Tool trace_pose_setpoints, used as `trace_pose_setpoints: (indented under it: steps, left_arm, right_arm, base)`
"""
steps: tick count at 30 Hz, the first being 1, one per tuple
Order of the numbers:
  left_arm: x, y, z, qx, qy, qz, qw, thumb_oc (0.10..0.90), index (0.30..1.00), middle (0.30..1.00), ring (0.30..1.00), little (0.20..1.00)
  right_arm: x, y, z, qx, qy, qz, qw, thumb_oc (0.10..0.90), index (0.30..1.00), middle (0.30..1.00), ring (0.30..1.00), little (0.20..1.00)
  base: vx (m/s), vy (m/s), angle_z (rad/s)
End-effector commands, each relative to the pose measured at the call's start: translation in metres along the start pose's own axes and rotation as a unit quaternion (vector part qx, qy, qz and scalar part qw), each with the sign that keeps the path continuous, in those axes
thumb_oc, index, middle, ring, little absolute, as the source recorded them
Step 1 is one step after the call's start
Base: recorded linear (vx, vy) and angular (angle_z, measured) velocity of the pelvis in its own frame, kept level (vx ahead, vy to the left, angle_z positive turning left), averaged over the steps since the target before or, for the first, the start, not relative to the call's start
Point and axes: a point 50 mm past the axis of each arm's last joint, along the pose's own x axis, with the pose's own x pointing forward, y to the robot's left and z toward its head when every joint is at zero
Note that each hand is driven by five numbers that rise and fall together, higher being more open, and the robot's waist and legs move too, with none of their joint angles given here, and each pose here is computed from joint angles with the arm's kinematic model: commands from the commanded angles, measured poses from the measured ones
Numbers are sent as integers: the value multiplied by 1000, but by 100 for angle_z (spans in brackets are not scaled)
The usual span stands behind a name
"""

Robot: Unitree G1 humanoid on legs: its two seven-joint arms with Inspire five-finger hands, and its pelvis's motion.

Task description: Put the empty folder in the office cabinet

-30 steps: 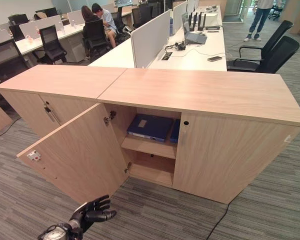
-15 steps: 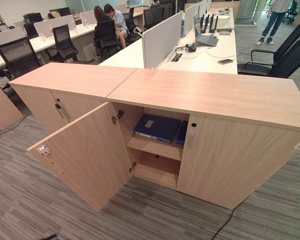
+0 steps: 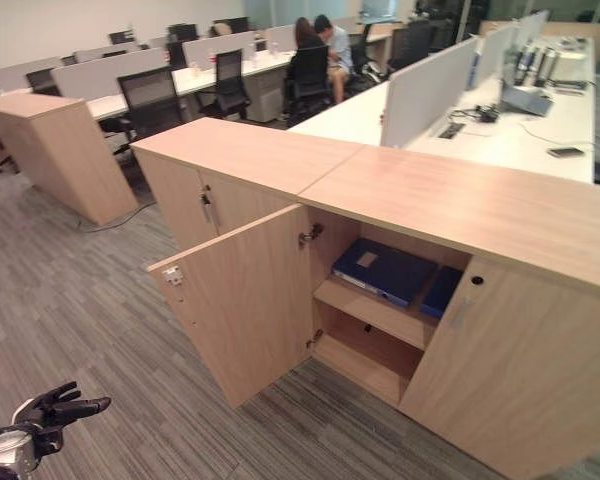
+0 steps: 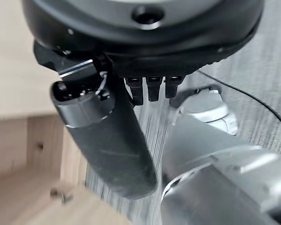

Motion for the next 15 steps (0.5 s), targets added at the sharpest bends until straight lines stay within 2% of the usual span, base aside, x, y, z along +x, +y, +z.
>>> trace_pose_setpoints:
  steps: [1, 7, 15]
  left_arm:
    - [-3, 17, 78, -18, -149, 32, 988, 800, 900, 900, 900, 900]
    - [-5, -17, 116, -35, -211, -10, 977, 800, 900, 900, 900, 900]
    - [-12, -16, 131, -41, -244, -20, 969, 800, 900, 900, 900, 900]
  right_arm:
    - [-1, -7, 3, 39, -14, -20, 999, 800, 900, 900, 900, 900]
    - [-1, -10, 18, 45, -36, -32, 998, 800, 900, 900, 900, 900]
    - [-3, -17, 23, 41, -43, -35, 998, 800, 900, 900, 900, 900]
  base:
    - [118, -184, 119]
    - [43, -143, 57]
    - [127, 42, -5]
